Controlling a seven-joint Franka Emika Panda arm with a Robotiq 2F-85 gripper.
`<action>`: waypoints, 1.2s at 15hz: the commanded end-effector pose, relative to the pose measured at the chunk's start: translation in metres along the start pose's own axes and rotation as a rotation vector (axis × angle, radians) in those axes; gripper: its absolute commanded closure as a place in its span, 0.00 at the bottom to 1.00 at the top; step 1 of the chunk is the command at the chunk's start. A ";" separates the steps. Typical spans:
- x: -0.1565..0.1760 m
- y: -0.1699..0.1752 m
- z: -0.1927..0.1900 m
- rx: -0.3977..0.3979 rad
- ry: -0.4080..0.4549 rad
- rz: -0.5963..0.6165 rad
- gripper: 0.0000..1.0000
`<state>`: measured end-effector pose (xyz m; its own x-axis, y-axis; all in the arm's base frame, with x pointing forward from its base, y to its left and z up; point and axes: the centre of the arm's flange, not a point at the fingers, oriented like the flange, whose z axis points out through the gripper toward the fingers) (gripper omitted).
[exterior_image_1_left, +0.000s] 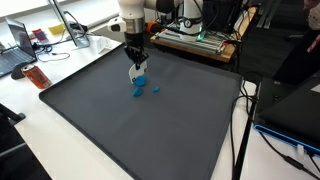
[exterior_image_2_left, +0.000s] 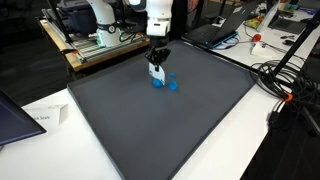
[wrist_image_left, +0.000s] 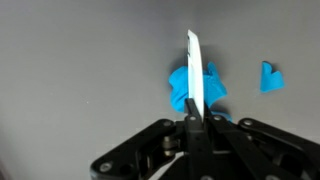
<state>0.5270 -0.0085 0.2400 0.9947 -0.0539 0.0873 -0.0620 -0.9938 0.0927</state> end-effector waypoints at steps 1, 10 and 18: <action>0.004 0.005 0.016 -0.045 -0.037 0.024 0.99; 0.007 0.014 0.029 -0.058 -0.073 0.049 0.99; 0.008 0.016 0.044 -0.061 -0.102 0.054 0.99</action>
<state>0.5363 -0.0267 0.2190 0.9937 -0.1055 0.0383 -0.1094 -0.9864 0.1222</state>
